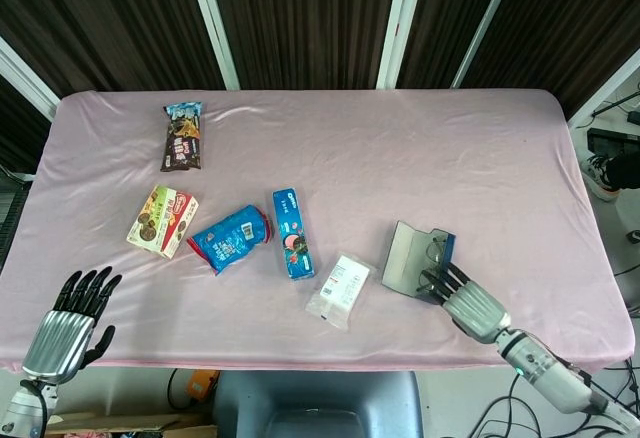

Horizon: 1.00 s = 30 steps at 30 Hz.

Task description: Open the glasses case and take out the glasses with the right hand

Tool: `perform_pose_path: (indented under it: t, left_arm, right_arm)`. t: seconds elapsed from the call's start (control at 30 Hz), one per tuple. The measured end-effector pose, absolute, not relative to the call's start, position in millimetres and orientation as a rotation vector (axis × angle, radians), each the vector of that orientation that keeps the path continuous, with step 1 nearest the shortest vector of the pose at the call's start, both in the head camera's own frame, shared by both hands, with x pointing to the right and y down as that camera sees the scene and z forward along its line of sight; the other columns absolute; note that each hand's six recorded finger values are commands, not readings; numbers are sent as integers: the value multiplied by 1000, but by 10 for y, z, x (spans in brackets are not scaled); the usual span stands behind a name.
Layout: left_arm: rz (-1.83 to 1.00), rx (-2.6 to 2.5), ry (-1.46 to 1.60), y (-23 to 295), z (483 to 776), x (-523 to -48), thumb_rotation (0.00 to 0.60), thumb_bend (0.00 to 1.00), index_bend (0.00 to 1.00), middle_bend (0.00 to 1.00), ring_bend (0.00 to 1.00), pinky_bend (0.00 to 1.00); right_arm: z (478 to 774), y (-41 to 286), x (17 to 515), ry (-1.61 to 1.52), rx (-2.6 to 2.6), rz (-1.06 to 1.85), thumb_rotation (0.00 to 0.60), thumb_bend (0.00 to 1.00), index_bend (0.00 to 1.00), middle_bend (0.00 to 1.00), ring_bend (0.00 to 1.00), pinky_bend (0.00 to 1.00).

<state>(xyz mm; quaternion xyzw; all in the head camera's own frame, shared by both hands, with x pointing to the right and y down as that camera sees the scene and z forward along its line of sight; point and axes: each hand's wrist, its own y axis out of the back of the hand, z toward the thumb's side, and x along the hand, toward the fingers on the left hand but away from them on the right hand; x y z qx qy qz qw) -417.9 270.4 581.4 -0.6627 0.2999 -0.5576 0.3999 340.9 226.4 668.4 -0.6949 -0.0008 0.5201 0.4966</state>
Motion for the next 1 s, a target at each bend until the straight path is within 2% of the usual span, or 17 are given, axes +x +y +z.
perform_pose_path:
  t: [0.2,0.4,0.7,1.0]
  left_arm:
    - [-1421,-1666,768,2689,5814,-4195,600,390,0,0,0,0]
    - [-1426,-1661,765,2688,5827,-4190,600,389,0,0,0,0]
    - [-1439,-1652,765,2672,5855,-4192,600,391,0,0,0,0]
    - [-1455,-1652,756,2659,5897,-4189,600,391,0,0,0,0]
  right_arm:
    - [6663,2297,3753,-2,-1652,1325,600,529,403,0,0,0]
    - [6705,2195,3997,-36,-1642,1394,600,527,405,0,0,0]
    - [6890,1855,4132,-86,-1617,1492,600,527,407,0,0,0]
    - [7096,1330,4037,-195,-1601,1545,600,527,409,0,0,0]
